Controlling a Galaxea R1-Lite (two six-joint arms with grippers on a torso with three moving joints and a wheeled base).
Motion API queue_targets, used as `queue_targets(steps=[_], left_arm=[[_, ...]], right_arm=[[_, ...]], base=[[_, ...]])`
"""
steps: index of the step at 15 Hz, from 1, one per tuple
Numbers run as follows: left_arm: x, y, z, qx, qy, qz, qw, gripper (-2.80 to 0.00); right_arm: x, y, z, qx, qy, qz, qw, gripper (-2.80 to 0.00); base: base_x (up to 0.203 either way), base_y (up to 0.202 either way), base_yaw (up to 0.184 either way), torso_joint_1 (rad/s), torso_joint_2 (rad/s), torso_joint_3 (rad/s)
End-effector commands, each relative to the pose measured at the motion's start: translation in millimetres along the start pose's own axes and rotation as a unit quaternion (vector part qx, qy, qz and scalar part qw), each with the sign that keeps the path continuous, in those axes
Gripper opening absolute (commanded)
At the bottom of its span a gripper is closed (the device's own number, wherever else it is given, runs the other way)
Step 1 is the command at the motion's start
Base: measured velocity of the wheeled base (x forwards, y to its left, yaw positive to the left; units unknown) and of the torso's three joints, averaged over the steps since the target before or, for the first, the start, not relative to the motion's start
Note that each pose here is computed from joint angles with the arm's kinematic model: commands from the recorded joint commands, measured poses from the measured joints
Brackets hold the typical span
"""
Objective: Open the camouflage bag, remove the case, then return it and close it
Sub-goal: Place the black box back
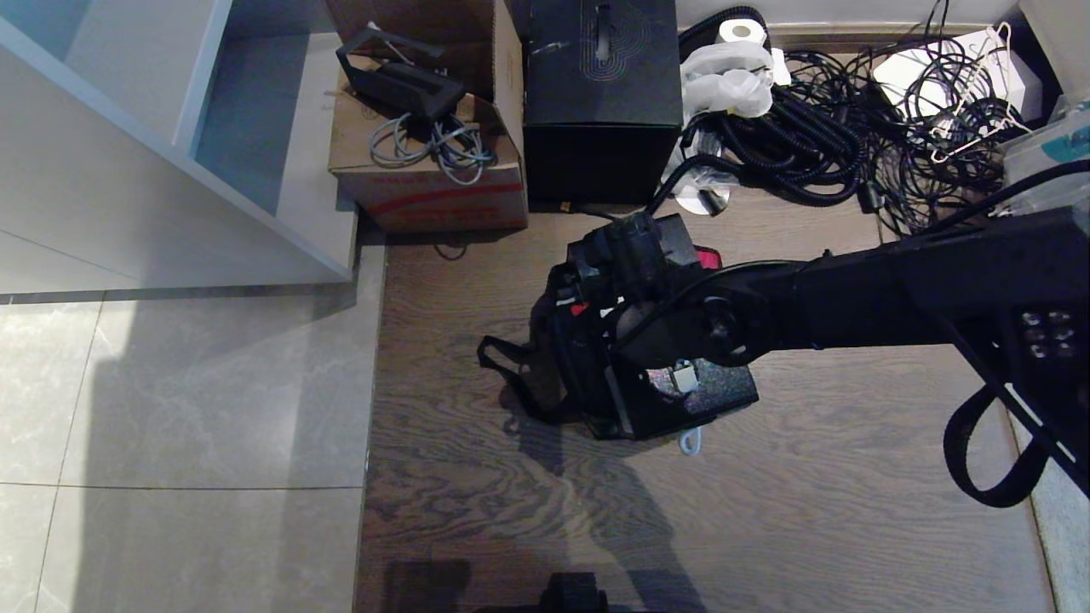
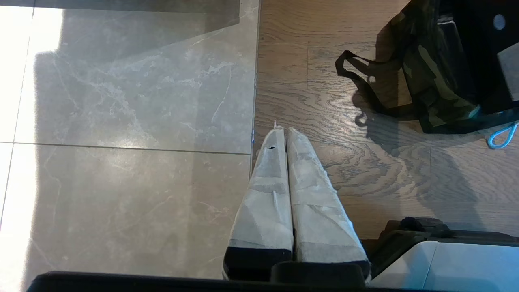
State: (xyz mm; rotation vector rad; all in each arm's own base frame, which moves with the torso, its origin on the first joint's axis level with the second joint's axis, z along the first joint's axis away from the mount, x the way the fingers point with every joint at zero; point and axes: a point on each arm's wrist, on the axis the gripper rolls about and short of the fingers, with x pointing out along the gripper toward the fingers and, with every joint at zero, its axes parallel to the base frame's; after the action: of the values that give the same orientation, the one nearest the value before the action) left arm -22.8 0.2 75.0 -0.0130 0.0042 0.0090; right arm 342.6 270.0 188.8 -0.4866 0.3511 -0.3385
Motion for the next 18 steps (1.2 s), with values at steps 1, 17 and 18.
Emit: queue_targets(steps=[1, 17, 18], left_arm=[[0, 0.0, 0, 0.0, 0.0, 0.0, 1.0, -2.8], [0, 0.0, 0, 0.0, 0.0, 0.0, 1.0, -2.8], [0, 0.0, 0, 0.0, 0.0, 0.0, 1.0, -2.8]], right_arm=[[-8, -14, 8, 0.008, -0.005, -0.002, 1.0, -2.8], [1, 11, 8, 0.029, -0.004, 0.002, 1.0, -2.8], [2, 15, 7, 0.033, -0.003, 0.002, 0.999, -2.8]], base=[[0.0, 0.0, 0.0, 0.0, 0.0, 0.0], [0.0, 0.0, 0.0, 0.0, 0.0, 0.0], [0.0, 0.0, 0.0, 0.0, 0.0, 0.0]])
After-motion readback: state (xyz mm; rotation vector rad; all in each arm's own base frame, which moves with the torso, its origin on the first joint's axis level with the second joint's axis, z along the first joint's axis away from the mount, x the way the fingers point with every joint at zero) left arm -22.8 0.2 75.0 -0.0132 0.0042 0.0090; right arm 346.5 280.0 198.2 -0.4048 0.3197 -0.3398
